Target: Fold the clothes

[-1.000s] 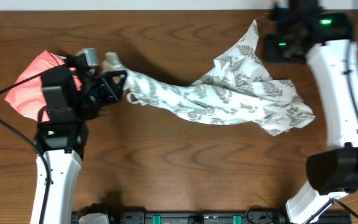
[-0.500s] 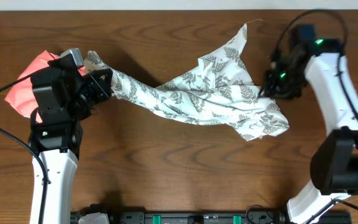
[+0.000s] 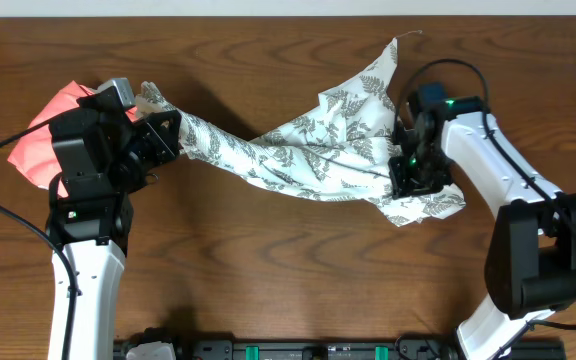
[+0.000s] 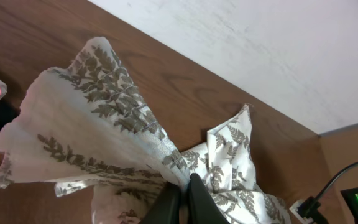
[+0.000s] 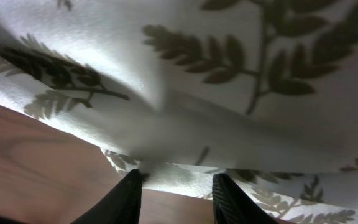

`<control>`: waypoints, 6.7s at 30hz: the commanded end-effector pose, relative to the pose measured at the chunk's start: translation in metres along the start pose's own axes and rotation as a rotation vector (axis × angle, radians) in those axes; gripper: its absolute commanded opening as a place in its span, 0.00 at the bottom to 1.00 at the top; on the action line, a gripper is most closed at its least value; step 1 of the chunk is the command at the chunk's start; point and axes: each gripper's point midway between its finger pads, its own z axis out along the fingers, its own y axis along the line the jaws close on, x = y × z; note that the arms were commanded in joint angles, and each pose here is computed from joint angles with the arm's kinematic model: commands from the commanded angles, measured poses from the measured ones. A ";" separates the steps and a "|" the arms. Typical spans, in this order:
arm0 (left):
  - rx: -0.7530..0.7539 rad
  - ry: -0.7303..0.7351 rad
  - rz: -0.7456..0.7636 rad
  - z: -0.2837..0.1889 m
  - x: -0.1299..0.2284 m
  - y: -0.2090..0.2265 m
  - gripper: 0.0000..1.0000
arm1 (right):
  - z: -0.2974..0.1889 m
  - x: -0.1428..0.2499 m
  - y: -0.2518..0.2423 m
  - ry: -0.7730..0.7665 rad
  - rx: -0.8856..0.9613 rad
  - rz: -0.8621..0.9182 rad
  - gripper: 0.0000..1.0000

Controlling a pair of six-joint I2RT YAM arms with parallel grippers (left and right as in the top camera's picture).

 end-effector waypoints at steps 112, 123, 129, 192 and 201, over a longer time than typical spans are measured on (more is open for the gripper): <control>-0.216 -0.158 0.093 -0.050 -0.022 0.013 0.06 | -0.146 -0.035 -0.082 -0.381 0.131 -0.034 0.50; -0.216 -0.158 0.093 -0.050 -0.022 0.013 0.06 | -0.082 0.001 0.007 -0.127 0.243 -0.478 0.50; -0.217 -0.158 0.093 -0.050 -0.022 0.013 0.06 | -0.026 0.021 0.030 -0.054 0.281 -0.589 0.52; -0.135 -0.136 0.102 -0.049 -0.018 -0.002 0.06 | -0.175 -0.036 -0.005 -0.765 0.325 -0.149 0.01; -0.107 -0.163 0.118 -0.057 -0.022 -0.011 0.06 | -0.265 -0.009 -0.055 -0.932 0.418 -0.034 0.01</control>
